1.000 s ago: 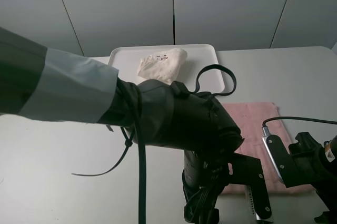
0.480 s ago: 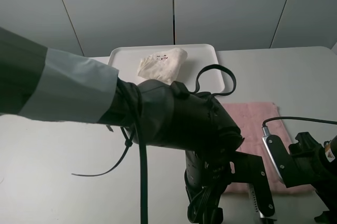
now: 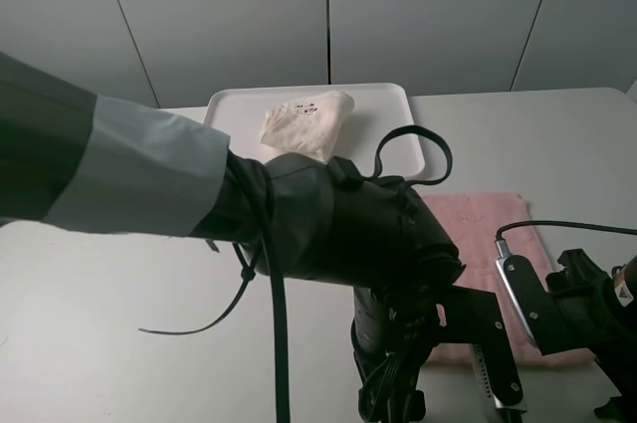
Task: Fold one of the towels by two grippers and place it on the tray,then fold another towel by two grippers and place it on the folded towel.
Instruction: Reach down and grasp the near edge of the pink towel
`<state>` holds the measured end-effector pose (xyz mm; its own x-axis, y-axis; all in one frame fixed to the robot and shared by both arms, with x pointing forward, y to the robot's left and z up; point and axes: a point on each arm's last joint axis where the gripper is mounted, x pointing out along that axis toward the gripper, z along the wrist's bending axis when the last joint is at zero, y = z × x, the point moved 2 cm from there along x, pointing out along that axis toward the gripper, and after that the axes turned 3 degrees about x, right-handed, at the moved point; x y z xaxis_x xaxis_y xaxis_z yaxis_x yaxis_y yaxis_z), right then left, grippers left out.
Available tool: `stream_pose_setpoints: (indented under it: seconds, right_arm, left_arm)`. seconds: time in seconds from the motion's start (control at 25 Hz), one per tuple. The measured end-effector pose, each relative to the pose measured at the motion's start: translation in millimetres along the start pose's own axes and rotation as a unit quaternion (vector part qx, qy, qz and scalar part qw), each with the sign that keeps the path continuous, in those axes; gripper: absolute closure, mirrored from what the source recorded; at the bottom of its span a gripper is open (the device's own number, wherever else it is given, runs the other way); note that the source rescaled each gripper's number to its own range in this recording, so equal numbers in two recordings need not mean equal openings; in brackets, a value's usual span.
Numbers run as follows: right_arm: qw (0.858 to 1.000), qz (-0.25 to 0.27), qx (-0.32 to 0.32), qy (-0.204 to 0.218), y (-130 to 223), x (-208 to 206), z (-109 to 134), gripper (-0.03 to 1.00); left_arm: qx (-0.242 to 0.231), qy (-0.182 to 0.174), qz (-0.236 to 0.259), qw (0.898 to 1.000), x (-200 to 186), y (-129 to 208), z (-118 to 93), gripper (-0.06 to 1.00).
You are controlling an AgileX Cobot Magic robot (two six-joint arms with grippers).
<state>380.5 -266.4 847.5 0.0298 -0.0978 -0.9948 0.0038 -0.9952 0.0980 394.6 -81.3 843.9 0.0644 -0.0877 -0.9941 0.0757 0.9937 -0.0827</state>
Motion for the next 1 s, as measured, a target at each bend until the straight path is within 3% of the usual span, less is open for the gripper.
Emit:
stream_pose_setpoints:
  seconds: [0.12, 0.2, 0.28, 0.44, 0.48, 0.84, 1.0]
  right_arm:
    - [1.0, 0.0, 0.0, 0.001, -0.1, 0.0, -0.1, 0.02]
    - [1.0, 0.0, 0.0, 0.001, -0.1, 0.0, -0.1, 0.02]
    - [1.0, 0.0, -0.001, 0.001, 0.0, 0.0, -0.2, 0.02]
    - [1.0, 0.0, -0.002, 0.001, 0.1, 0.0, -0.2, 0.02]
    - [1.0, 0.0, -0.002, 0.001, 0.1, 0.0, -0.2, 0.02]
    - [1.0, -0.002, 0.002, 0.005, -0.3, 0.0, -1.1, 0.03]
    - [1.0, -0.002, 0.003, 0.006, -0.5, 0.0, -1.3, 0.15]
  left_arm:
    - [0.0, 0.0, 0.0, 1.0, 0.0, 0.0, 0.0, -0.03]
    - [0.0, -0.001, 0.0, 1.0, -0.1, 0.0, 0.2, 0.04]
    - [0.0, -0.001, 0.0, 1.0, -0.1, -0.4, 0.5, 0.24]
    - [0.009, -0.011, -0.001, 1.0, 0.1, -0.9, 2.8, 0.86]
    - [0.009, -0.012, -0.001, 1.0, 0.1, -1.0, 3.0, 0.91]
    - [0.011, -0.013, -0.001, 1.0, 0.1, -0.9, 3.2, 0.94]
    - [0.011, -0.013, -0.001, 1.0, 0.1, -0.9, 3.2, 0.94]
